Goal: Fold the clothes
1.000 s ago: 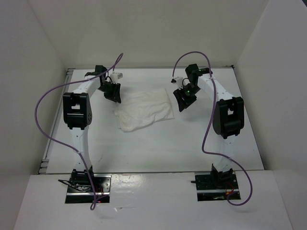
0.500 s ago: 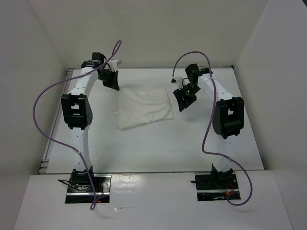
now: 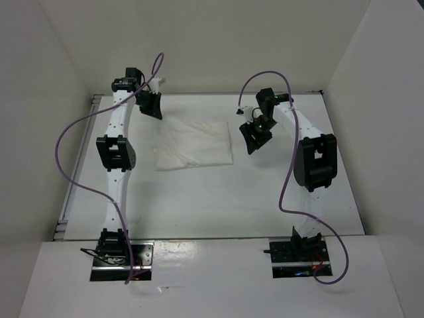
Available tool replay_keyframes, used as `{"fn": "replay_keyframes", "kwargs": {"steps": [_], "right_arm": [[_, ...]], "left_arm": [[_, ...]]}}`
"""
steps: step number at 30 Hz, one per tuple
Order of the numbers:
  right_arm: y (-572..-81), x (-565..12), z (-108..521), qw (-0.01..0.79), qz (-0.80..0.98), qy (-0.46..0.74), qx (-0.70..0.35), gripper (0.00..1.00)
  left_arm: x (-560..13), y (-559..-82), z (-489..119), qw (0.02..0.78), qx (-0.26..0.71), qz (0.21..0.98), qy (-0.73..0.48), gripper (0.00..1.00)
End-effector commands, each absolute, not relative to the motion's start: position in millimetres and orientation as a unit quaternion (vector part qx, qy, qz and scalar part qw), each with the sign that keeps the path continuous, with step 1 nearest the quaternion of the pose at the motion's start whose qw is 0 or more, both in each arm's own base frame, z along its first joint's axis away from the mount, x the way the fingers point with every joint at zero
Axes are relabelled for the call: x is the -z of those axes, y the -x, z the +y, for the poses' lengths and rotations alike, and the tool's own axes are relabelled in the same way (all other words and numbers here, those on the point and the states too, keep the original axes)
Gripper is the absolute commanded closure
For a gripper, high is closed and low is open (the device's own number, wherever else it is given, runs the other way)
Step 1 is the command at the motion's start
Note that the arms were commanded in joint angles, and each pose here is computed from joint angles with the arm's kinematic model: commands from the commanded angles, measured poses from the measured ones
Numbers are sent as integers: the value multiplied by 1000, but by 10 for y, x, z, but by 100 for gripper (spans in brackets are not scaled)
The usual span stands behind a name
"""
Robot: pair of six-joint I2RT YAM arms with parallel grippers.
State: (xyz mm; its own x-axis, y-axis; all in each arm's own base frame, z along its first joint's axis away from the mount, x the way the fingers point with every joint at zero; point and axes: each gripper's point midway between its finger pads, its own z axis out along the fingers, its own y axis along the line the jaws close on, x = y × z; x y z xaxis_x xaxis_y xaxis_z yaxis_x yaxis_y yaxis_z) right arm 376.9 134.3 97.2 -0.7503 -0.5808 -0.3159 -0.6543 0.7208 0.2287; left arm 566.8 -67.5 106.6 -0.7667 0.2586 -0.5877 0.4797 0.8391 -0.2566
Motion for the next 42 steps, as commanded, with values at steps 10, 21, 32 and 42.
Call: {"fn": "replay_keyframes", "kwargs": {"steps": [10,21,32,42], "right_arm": [[-3885,-1255,1417,154,913,340,-165,35],[-4007,-1214,1577,153,907,337,-201,35],[-4015,-1197,1677,147,901,345,-219,35],[-3952,-1204,1596,151,906,341,-200,35]], "left_arm": [[-1279,-5414,-41,255,221,934,-119,36],[-1173,-4391,-894,201,254,931,-168,34],[-830,-4546,-841,203,221,951,-70,38],[-555,-4589,-915,171,216,959,-68,39]]}}
